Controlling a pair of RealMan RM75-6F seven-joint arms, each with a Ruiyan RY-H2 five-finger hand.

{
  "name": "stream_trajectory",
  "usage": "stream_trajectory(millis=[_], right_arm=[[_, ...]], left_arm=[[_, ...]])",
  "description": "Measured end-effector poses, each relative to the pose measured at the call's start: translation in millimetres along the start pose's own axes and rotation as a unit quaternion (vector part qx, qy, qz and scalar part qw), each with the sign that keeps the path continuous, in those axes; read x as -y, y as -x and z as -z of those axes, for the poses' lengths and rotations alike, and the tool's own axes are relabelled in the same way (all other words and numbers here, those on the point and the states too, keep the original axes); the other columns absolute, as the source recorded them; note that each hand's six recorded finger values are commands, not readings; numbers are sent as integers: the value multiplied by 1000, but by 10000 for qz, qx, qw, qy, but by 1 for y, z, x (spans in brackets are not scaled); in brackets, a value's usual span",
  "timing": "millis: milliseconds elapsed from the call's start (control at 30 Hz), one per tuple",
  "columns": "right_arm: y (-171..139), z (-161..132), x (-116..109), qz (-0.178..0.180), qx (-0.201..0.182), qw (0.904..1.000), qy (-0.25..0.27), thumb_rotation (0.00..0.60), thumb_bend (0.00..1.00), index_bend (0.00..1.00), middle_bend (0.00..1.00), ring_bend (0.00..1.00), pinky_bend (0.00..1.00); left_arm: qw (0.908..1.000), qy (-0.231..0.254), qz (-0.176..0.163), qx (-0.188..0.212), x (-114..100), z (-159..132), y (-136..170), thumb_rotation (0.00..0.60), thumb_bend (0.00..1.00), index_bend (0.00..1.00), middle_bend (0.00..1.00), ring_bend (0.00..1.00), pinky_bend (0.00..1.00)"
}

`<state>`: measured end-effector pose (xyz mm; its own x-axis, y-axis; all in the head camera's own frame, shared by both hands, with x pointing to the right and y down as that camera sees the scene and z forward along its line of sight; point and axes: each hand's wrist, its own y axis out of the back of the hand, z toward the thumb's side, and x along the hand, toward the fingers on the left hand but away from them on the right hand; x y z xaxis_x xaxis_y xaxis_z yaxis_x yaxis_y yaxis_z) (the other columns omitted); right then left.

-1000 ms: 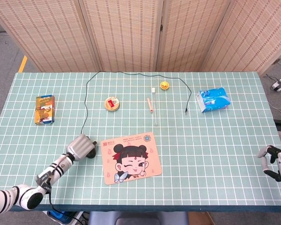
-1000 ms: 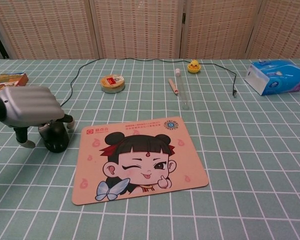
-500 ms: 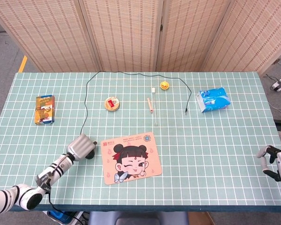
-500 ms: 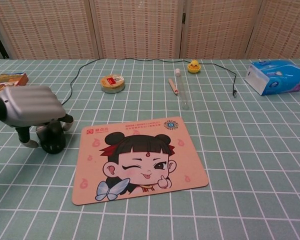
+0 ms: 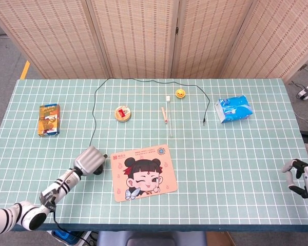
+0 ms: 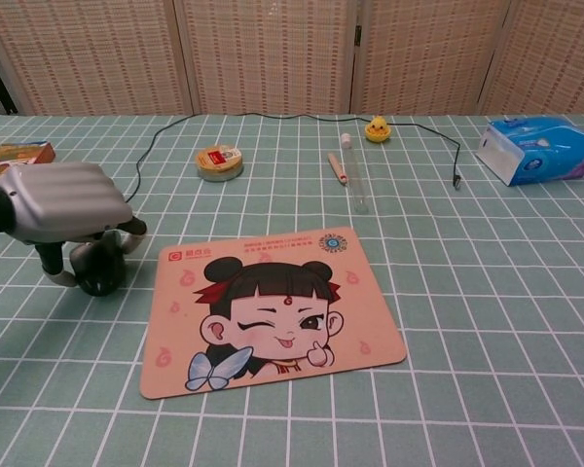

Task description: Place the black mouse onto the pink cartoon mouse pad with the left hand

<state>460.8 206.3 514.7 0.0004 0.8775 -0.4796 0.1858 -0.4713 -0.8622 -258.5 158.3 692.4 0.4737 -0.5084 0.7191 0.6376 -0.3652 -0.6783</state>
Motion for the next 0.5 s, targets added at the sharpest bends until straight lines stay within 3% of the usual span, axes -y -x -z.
stream_trajectory(millis=[500], right_arm=[[-4, -3, -5, 79, -61, 9999, 44, 600, 352, 509, 504, 576, 725]], left_arm=[[9971, -144, -602, 438, -51, -43, 12, 600, 174, 594, 964, 1000, 1000]])
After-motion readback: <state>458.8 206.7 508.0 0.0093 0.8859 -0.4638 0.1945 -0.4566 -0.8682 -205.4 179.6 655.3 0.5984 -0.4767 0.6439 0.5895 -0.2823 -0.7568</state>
